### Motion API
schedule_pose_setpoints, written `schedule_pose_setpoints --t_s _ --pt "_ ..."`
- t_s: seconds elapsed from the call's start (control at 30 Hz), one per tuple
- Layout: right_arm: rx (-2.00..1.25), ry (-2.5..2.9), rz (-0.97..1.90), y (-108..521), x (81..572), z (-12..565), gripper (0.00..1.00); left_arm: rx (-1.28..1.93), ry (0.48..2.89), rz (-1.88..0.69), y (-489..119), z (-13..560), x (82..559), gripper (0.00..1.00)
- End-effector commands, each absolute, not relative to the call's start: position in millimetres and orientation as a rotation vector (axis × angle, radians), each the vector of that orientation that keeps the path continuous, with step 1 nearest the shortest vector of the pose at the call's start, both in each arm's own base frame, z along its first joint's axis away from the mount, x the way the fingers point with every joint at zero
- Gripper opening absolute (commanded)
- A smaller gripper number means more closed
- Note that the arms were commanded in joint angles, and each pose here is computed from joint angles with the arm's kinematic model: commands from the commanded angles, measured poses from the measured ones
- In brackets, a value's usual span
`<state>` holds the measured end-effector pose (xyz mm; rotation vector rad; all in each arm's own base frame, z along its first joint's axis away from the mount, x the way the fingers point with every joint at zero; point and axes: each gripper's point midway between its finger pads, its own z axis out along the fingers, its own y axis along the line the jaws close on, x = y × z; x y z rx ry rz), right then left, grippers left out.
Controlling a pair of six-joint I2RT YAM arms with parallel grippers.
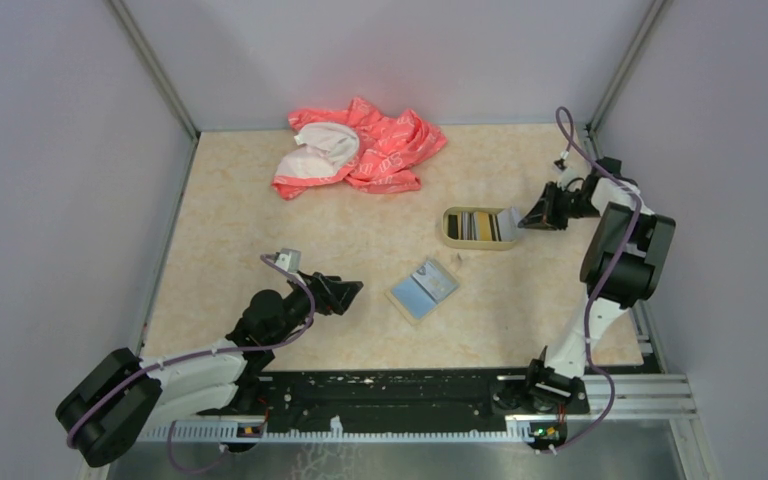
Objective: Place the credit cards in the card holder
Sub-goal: Pick up the credit card from the storage box.
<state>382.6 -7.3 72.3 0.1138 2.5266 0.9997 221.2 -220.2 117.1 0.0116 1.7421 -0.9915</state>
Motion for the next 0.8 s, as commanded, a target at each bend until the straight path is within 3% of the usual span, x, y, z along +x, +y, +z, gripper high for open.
schedule_pose_setpoints --t_s 0.0,0.5,0.57,0.67,0.77 --pt "0.031 2.4 0.837 -24.2 400.1 115.3 0.0 0.005 1.707 -1.004 -217.4 122.1 220.1 0.88" --pt "-0.003 2.338 0.749 -35.2 394.1 142.6 0.0 0.002 1.709 -1.002 -217.2 121.7 220.7 0.88" --pt "-0.024 2.308 0.797 -28.8 391.7 150.2 0.0 0.01 1.699 -1.011 -218.2 124.6 220.1 0.89" --pt "-0.075 2.222 0.94 -8.4 383.5 169.3 0.0 0.069 1.639 -1.056 -225.1 139.7 215.6 0.99" --pt "-0.144 2.114 1.125 18.6 371.5 194.6 0.0 0.122 1.534 -1.202 -237.2 168.5 201.0 0.99"
